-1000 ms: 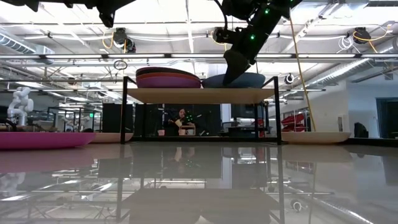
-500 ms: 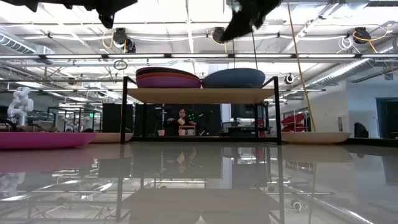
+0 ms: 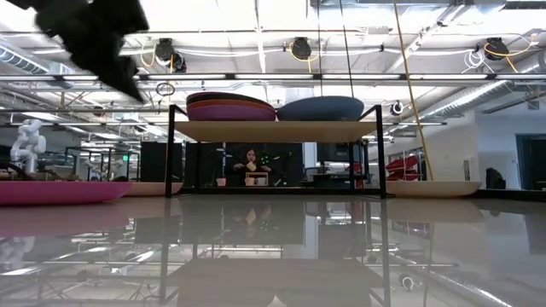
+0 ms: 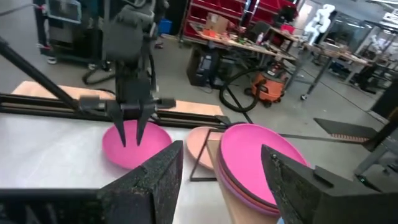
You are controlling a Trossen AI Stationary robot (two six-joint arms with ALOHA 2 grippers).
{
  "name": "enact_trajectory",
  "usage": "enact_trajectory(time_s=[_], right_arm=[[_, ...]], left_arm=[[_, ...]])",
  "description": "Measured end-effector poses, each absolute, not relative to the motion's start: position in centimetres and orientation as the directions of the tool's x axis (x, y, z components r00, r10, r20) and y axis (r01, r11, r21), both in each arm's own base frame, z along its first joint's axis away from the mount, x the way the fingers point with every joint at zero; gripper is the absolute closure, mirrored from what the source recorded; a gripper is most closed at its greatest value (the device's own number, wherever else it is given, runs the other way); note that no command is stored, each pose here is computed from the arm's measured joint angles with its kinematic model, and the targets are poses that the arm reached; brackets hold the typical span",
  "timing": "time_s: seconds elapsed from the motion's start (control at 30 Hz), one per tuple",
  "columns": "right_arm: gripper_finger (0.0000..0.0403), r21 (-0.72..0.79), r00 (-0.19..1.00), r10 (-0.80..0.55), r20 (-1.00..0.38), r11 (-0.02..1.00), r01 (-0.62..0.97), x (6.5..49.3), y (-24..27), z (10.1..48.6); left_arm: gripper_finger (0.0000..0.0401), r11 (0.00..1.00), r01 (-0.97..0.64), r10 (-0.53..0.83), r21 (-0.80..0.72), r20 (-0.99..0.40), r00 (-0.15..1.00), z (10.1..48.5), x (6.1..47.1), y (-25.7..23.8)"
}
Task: Place and stack plates onto a shelf
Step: Stack the pink plate on top of the blue plate on the shelf
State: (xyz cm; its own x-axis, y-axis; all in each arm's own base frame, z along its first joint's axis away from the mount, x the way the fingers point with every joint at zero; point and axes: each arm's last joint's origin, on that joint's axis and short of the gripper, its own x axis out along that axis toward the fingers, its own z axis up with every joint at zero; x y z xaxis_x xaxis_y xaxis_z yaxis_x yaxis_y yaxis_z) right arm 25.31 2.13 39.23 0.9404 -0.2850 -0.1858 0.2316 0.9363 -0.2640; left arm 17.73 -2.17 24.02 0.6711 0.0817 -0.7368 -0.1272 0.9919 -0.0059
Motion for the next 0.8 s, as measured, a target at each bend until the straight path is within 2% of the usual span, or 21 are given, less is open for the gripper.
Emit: enact_trajectory(time_s=[0.13, 0.27, 0.47, 0.6, 0.8], right_arm=[[0.0206, -0.267, 0.945, -0.263, -0.193, 0.941, 0.207, 25.4, 2.8, 39.1], [0.0206, -0.271, 0.945, -0.257, -0.204, 0.942, 0.198, 25.6, 3.0, 38.8], [0.0206, -0.275, 0.942, -0.256, -0.217, 0.942, 0.193, 26.2, 3.2, 38.4], [0.0206, -0.281, 0.94, -0.259, -0.222, 0.94, 0.193, 26.4, 3.2, 38.2], [0.0206, -0.297, 0.929, -0.286, -0.233, 0.931, 0.212, 26.9, 3.2, 37.8]], left_arm=[[0.0274, 0.99, -0.138, 0.059, -0.015, -0.853, 0.518, 21.6, 18.1, -4.3], [0.0274, 0.979, -0.202, 0.076, -0.01, -0.907, 0.413, 19.8, 18.2, -6.5], [0.0274, 0.921, -0.374, 0.205, 0.112, -0.954, 0.219, 17.2, 17.4, -7.9], [0.0275, 0.894, -0.414, 0.249, 0.174, -0.959, 0.136, 16.0, 17.4, -8.2], [0.0275, 0.895, -0.401, 0.235, 0.194, -0.97, 0.055, 14.7, 17.8, -8.5]])
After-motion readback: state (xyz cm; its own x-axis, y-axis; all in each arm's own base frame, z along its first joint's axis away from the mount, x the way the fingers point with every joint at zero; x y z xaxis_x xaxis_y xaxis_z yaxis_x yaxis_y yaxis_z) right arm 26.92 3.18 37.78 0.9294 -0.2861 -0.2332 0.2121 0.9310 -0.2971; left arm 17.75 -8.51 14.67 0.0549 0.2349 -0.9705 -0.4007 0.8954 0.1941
